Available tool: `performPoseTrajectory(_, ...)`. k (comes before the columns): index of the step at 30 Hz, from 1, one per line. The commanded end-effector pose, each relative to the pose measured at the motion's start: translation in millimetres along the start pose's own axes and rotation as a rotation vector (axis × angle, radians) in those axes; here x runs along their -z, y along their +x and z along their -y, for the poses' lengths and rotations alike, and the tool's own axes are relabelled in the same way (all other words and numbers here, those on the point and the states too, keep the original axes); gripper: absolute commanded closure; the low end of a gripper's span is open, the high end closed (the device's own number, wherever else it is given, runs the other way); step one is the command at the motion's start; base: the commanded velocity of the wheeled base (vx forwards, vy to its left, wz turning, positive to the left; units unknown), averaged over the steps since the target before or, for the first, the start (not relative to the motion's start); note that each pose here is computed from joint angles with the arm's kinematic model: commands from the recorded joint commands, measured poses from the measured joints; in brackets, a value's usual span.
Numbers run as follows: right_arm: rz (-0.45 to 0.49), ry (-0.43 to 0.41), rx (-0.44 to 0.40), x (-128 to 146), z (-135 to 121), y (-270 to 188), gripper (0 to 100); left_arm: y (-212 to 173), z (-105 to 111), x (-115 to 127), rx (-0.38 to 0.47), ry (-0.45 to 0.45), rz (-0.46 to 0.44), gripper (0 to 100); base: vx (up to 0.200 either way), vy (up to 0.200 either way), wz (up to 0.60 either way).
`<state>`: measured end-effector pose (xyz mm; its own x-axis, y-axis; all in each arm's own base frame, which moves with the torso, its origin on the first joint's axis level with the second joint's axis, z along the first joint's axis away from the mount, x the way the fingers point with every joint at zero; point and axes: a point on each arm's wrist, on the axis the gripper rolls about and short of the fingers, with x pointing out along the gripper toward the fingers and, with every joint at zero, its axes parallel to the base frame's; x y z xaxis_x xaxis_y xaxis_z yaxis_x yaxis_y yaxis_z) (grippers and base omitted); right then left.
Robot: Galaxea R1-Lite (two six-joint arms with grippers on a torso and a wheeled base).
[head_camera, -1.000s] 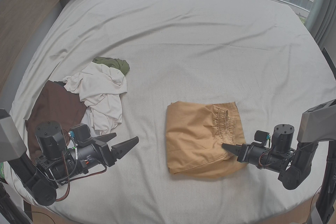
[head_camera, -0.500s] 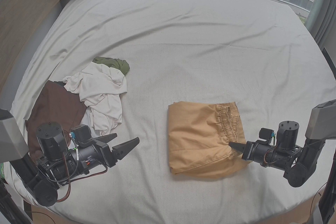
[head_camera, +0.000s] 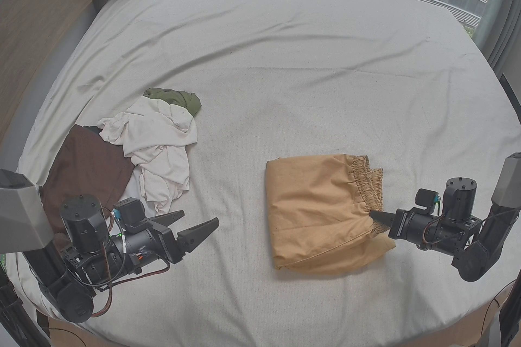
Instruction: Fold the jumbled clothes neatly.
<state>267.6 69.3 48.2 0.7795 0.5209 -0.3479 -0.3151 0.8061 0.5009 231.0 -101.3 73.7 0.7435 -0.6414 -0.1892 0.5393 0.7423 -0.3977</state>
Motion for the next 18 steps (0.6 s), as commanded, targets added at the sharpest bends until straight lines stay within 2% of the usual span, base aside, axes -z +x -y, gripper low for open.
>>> performPoseTrajectory(1, -0.024, -0.001, 0.023, 5, 8, 4, 100, 0, 0, 0, 0.001, 0.000, -0.002, 0, 0.000, 0.000, 0.00)
performPoseTrajectory(3, -0.027, 0.000, 0.023, 6, 8, 4, 100, 0, 0, 0, 0.001, 0.000, -0.002, 0, 0.000, 0.000, 0.00)
performPoseTrajectory(4, -0.024, -0.002, 0.020, 5, 7, 4, 0, 0, 0, 0, 0.001, 0.000, -0.002, 0, 0.000, 0.000, 0.00)
performPoseTrajectory(10, -0.013, -0.004, 0.021, 3, 7, 3, 0, 0, 1, 0, 0.002, 0.001, 0.002, 0, 0.000, 0.000, 0.00)
performPoseTrajectory(18, -0.015, 0.009, 0.064, 3, 20, 1, 0, 0, 1, 0, 0.003, 0.000, 0.000, 0, 0.000, 0.000, 0.00)
